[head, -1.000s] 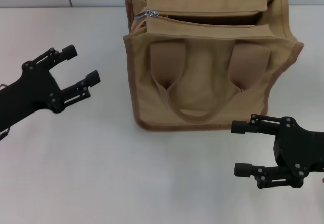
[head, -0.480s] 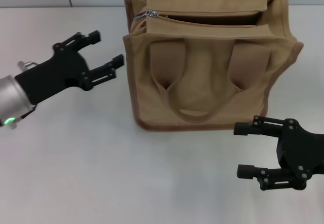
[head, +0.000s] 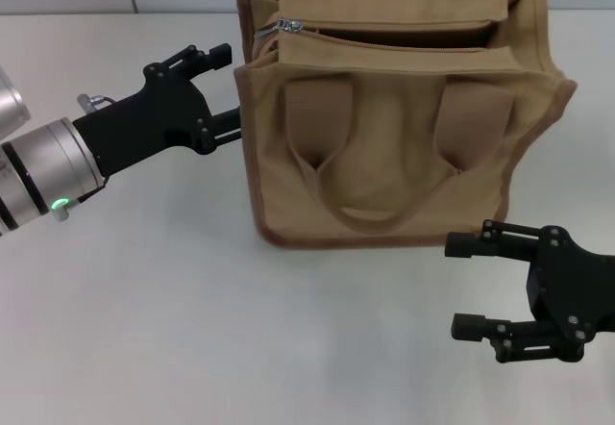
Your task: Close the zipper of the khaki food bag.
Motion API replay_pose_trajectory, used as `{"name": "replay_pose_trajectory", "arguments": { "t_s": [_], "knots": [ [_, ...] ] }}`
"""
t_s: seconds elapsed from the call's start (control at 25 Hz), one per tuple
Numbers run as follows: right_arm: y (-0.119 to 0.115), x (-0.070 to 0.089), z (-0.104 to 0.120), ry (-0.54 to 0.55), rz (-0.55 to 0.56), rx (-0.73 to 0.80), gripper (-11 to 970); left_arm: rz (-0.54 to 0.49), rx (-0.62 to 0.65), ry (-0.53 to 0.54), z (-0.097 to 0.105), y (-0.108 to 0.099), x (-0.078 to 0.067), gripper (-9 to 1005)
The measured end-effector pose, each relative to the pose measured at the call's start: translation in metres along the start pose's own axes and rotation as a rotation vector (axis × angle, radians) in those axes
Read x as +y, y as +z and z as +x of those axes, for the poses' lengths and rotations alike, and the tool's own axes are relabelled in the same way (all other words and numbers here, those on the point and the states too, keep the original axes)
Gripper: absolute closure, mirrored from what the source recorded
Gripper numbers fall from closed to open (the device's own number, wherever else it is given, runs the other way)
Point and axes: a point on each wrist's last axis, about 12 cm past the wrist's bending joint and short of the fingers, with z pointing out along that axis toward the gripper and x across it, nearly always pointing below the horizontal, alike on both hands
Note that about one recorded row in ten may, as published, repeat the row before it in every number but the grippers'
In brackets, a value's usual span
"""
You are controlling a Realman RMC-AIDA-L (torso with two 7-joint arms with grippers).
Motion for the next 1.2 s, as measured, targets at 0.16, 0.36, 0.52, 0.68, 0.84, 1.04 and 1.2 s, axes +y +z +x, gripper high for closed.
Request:
{"name": "replay_pose_trajectory", "arguments": {
  "t_s": [0.16, 0.36, 0.52, 0.68, 0.84, 1.04, 1.2],
  "knots": [
    [0.0, 0.0, 0.0, 0.0, -0.001, 0.001, 135, 0.002, -0.004, -0.001, 0.0, 0.0, 0.0, 307],
    [0.0, 0.0, 0.0, 0.001, -0.004, 0.003, 135, 0.015, -0.012, 0.004, -0.002, 0.001, -0.001, 316],
    [0.001, 0.0, 0.0, 0.0, -0.005, 0.003, 135, 0.05, -0.018, 0.022, -0.007, 0.007, -0.002, 324],
    [0.0, 0.0, 0.0, 0.0, -0.005, 0.003, 135, 0.064, -0.023, 0.016, -0.01, 0.012, -0.002, 395],
    [0.001, 0.0, 0.0, 0.0, -0.005, 0.002, 136, 0.068, -0.026, 0.02, -0.011, 0.014, -0.002, 578],
    [0.001, 0.0, 0.0, -0.001, -0.004, 0.001, 136, 0.072, -0.03, 0.021, -0.012, 0.014, -0.002, 704],
    [0.001, 0.0, 0.0, -0.001, -0.004, 0.001, 136, 0.076, -0.034, 0.024, -0.013, 0.014, -0.002, 813]
  ]
}}
